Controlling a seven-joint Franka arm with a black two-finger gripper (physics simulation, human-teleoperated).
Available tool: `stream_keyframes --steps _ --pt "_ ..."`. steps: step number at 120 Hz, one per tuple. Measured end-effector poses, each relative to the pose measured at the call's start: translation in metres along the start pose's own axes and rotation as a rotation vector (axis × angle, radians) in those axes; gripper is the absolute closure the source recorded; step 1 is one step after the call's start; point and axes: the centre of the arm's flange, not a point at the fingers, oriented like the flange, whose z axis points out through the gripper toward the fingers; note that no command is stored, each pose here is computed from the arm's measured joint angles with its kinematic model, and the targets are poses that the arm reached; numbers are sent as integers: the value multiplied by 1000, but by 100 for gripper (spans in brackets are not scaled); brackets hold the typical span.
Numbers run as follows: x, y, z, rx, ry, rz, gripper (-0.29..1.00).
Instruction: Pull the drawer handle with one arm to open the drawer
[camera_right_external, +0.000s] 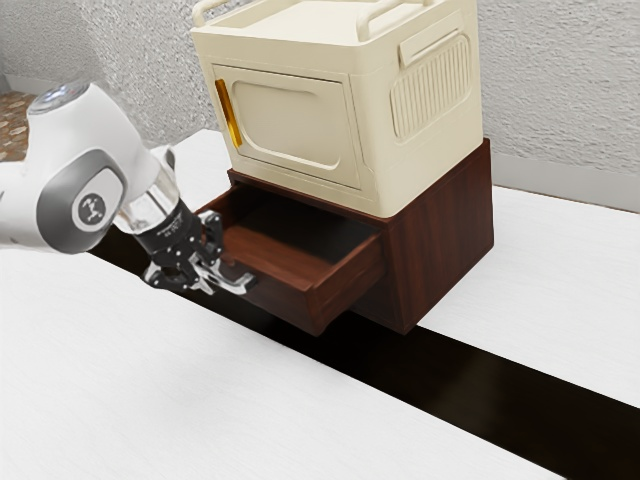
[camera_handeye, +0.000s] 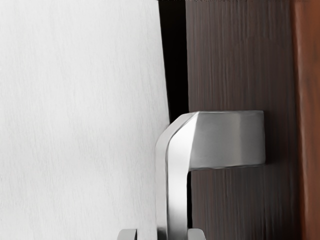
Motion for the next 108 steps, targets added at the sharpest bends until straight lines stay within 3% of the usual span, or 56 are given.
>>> stream_keyframes --steps 108 --pt "1 -29 -12 -17 6 -22 64"
